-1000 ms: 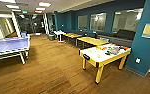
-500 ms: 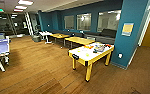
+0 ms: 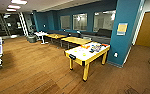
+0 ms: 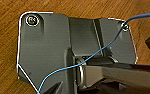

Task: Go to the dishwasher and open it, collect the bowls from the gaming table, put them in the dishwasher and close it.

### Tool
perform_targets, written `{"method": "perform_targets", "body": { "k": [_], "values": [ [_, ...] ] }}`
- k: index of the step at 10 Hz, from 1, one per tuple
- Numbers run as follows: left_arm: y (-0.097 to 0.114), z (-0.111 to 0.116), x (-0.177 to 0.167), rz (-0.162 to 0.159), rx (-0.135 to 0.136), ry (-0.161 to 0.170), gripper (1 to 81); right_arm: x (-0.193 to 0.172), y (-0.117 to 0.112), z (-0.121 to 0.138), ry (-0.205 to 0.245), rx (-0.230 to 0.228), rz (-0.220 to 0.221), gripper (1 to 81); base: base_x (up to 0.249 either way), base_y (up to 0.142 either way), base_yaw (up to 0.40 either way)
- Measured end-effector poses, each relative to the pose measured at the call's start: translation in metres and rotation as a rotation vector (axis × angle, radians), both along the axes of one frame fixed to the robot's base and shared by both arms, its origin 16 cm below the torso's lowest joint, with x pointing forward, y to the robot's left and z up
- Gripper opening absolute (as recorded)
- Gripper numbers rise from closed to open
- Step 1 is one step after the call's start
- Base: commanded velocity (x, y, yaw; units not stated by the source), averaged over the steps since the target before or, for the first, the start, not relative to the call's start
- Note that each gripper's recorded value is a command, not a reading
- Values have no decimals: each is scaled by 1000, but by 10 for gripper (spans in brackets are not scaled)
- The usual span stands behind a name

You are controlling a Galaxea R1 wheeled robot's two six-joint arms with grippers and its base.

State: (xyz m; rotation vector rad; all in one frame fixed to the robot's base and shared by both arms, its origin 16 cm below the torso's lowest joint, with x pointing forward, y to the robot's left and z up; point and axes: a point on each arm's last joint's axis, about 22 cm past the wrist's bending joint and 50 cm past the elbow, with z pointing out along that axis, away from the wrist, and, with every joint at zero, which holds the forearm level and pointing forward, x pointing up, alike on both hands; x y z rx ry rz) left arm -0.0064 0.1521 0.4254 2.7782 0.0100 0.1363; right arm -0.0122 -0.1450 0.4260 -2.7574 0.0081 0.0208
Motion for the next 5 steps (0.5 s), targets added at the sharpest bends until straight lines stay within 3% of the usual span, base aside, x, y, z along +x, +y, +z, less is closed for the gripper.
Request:
{"method": "perform_targets", "body": {
  "k": [5],
  "values": [
    [-2,0,-3,0,-3,3,811,2,0,0,-3,0,0,811,0,0,0]
  ]
}}
